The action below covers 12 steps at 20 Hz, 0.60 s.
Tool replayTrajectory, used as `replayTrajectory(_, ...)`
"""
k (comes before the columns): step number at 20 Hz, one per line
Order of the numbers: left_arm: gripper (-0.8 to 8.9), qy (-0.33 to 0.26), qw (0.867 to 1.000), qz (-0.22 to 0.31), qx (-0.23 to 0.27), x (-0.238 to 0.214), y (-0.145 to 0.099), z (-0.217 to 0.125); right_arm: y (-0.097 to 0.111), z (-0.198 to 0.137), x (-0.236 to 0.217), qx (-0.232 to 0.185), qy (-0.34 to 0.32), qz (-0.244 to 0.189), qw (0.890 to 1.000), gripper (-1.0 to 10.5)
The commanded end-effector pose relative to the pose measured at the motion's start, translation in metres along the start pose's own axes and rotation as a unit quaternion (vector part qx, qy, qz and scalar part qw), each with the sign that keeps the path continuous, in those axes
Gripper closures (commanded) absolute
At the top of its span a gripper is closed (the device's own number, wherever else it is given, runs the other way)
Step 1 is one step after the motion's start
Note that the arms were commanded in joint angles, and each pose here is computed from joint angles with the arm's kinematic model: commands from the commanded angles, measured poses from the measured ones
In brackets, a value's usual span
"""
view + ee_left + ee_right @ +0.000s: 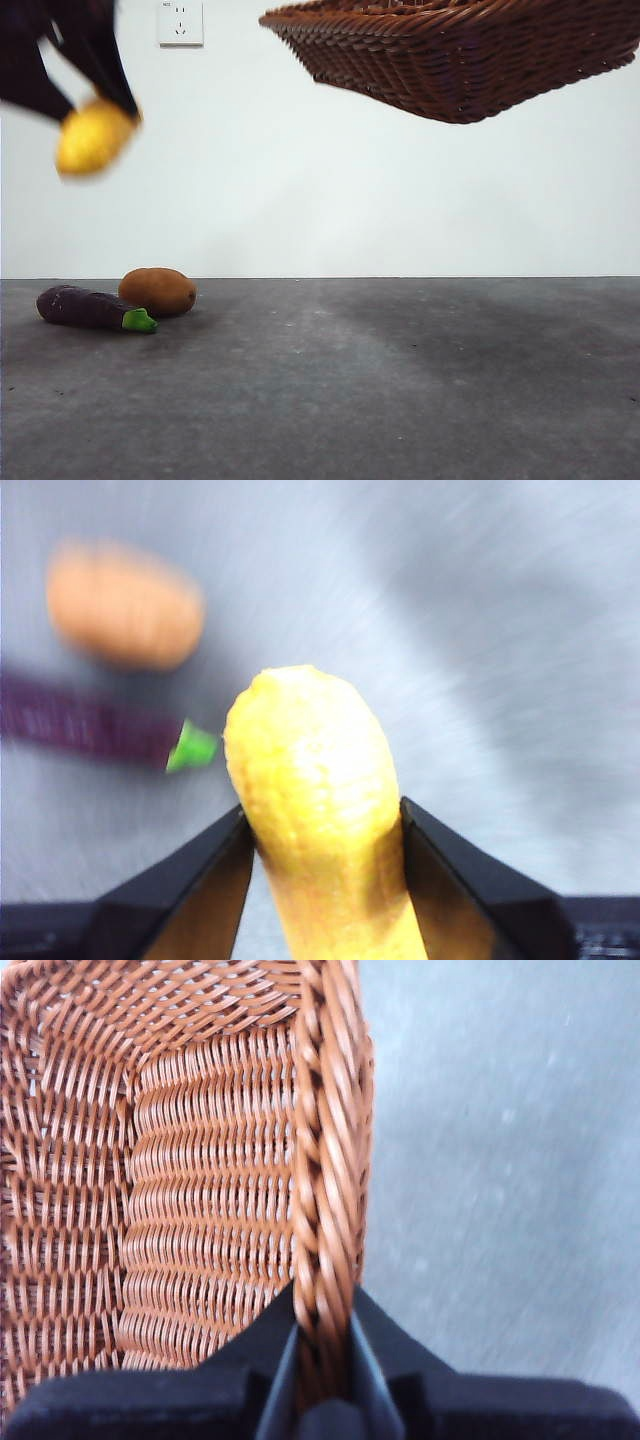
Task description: Help me put the vegetables on the table into the basket
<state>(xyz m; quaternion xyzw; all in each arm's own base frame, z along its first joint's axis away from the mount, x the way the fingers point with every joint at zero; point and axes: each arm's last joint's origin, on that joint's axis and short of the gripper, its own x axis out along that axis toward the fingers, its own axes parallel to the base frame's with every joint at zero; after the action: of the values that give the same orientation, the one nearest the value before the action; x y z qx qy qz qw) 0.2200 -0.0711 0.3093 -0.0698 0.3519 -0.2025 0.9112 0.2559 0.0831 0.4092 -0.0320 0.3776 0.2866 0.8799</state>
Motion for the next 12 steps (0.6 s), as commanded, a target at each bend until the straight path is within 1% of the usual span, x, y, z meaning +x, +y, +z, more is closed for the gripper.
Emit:
replayTrajectory(1,8.22,-0.044,0.997,-0.041,0.043,-0.038,-0.010,-0.004,-0.005,0.002,0.016,0.009,0.016,0.005,1.000,9.6)
replayTrajectory(4,8.22,-0.086,0.990,-0.089,0.065,-0.078,-0.021,-0.014,-0.013,0.003,0.043,0.031,0.051,0.011,0.998,9.6)
replayTrajectory(6,8.22,-0.096,0.984,-0.124,0.081,-0.090,-0.029,-0.018,-0.010,0.003,0.067,0.029,0.077,0.022,0.996,9.6)
replayTrajectory(8,8.22,-0.092,0.980,-0.145,0.102,-0.090,-0.036,-0.020,-0.003,0.002,0.091,0.023,0.103,0.036,0.994,9.6)
replayTrajectory(10,8.22,-0.078,0.975,-0.171,0.119,-0.082,-0.046,-0.020,0.010,0.000,0.114,0.013,0.124,0.053,0.991,9.6)
replayTrajectory(12,8.22,-0.068,0.967,-0.196,0.147,-0.069,-0.057,-0.019,0.025,-0.001,0.129,0.000,0.132,0.067,0.989,9.6)
